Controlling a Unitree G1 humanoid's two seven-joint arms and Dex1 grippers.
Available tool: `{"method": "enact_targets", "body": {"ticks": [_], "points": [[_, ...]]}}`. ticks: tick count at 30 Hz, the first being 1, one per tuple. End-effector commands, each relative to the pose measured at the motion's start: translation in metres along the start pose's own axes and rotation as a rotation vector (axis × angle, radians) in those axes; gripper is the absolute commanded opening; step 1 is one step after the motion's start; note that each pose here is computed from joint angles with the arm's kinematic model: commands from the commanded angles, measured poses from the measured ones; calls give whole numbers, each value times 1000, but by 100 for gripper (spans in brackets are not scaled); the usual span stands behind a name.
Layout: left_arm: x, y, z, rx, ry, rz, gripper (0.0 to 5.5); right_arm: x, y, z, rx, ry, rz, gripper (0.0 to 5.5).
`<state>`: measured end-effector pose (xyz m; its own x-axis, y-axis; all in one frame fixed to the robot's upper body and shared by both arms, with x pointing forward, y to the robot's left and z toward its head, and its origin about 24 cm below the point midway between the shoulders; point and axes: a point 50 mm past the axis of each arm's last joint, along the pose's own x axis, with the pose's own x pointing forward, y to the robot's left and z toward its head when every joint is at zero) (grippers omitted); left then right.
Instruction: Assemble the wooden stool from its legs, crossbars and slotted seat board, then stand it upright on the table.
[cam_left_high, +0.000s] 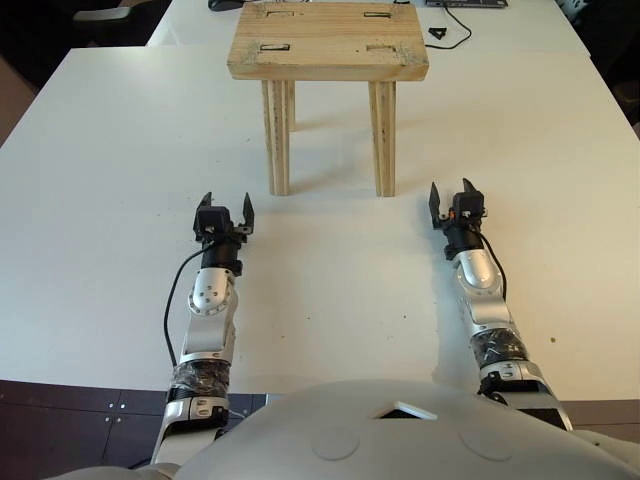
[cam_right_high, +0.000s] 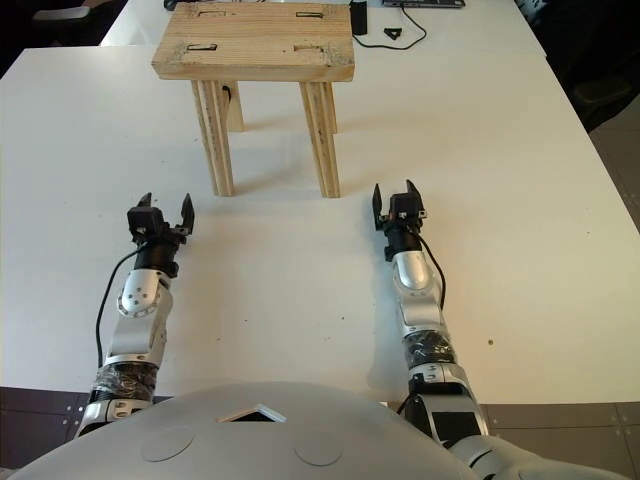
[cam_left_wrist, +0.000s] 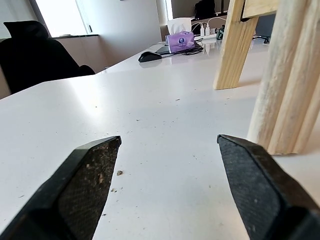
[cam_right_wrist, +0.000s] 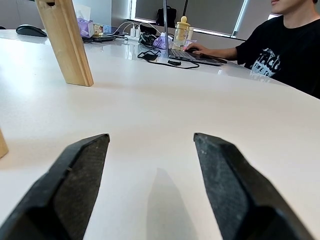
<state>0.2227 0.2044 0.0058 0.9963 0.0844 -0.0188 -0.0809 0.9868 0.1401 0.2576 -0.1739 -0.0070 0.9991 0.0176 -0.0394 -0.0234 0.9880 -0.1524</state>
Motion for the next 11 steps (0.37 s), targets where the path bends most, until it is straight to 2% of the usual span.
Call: {"method": "enact_targets", "body": {"ticks": [1,11], "points": [[5,-6,-1,31,-11,7,357,10,-7,-1,-12,27,-20,312],[12,-18,-3,33,-13,16,357,26,-18,5,-31,8,-38,312]]}}
